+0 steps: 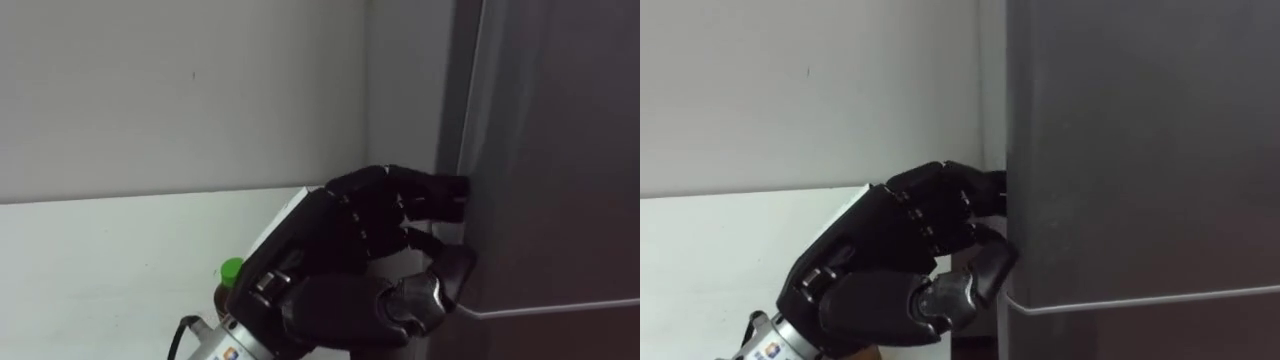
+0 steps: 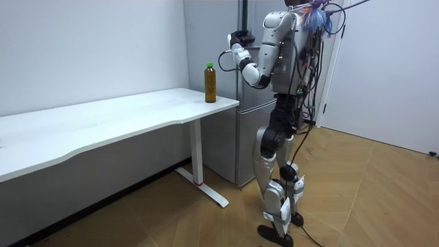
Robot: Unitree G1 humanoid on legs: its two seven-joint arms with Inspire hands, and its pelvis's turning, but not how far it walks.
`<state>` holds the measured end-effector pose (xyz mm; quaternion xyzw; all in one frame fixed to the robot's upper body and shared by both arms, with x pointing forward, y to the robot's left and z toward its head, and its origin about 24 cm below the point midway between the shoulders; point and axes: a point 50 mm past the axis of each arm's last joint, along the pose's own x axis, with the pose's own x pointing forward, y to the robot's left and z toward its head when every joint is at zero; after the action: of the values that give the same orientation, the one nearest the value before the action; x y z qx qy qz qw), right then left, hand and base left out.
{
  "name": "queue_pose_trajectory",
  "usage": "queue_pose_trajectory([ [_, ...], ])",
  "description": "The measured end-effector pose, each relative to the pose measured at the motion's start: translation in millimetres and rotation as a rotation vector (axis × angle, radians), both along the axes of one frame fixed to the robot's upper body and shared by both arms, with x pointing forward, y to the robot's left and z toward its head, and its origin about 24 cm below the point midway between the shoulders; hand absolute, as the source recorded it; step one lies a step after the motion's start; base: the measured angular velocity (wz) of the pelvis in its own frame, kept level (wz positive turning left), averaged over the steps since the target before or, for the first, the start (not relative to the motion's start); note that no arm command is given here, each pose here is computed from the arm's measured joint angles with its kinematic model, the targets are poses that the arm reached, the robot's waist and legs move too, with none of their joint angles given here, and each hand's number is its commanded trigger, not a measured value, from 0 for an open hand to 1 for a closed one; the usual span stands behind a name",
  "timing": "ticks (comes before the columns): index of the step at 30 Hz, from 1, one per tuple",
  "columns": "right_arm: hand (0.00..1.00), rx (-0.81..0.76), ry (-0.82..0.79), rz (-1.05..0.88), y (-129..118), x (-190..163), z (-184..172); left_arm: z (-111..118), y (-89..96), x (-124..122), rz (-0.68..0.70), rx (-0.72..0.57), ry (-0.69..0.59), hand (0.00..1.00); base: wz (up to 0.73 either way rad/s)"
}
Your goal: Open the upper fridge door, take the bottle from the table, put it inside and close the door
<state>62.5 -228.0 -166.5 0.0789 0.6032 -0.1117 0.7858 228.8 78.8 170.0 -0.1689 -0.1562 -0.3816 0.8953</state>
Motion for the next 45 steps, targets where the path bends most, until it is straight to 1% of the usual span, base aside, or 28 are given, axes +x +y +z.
queue_pose_trajectory([
  [1,0.00,0.000,-0.001,0.001,0,0,0,0,-0.2,0,-0.001,-0.001,-0.001,0.40,0.00],
  [2,0.00,0.000,-0.002,0.001,0,0,0,0,-0.1,0,0.000,-0.002,-0.002,0.10,0.00],
  [3,0.00,0.000,-0.002,0.001,0,0,0,0,-0.1,0,-0.001,-0.002,-0.002,0.00,0.00],
  [5,0.00,-0.001,-0.003,0.003,0,1,0,0,-1.6,-1,-0.012,0.002,-0.004,0.00,0.00],
  [6,0.00,-0.001,-0.004,0.004,0,1,0,0,-1.8,-1,-0.013,0.002,-0.004,0.08,0.00],
  [7,0.00,-0.002,-0.004,0.011,0,1,0,0,-2.0,-1,-0.014,0.002,-0.004,0.07,0.00],
  [8,0.00,-0.002,-0.005,0.013,0,1,0,0,-2.1,-1,-0.014,0.002,-0.004,0.02,0.00],
  [9,0.00,-0.002,-0.005,0.013,0,1,0,0,-2.1,-1,-0.014,0.002,-0.004,0.00,0.00],
  [17,0.00,-0.002,-0.005,0.013,0,1,0,-1,-3.3,-2,-0.021,0.007,-0.003,0.00,0.00],
  [24,0.00,-0.006,-0.007,0.023,0,4,1,-2,-7.1,-4,-0.061,0.028,-0.009,0.00,0.00],
  [31,0.00,-0.020,-0.008,0.050,1,8,1,-6,-15.4,-7,-0.123,0.033,-0.015,0.00,0.00],
  [34,0.00,-0.020,-0.013,0.065,3,9,1,-5,-22.2,-11,-0.156,0.023,-0.025,0.00,0.03],
  [39,0.00,-0.024,-0.031,0.091,4,13,2,-6,-23.5,-11,-0.158,0.016,-0.028,0.00,0.05],
  [45,0.00,-0.027,-0.045,0.075,6,14,2,-7,-23.4,-10,-0.154,0.008,-0.034,0.00,-0.04],
])
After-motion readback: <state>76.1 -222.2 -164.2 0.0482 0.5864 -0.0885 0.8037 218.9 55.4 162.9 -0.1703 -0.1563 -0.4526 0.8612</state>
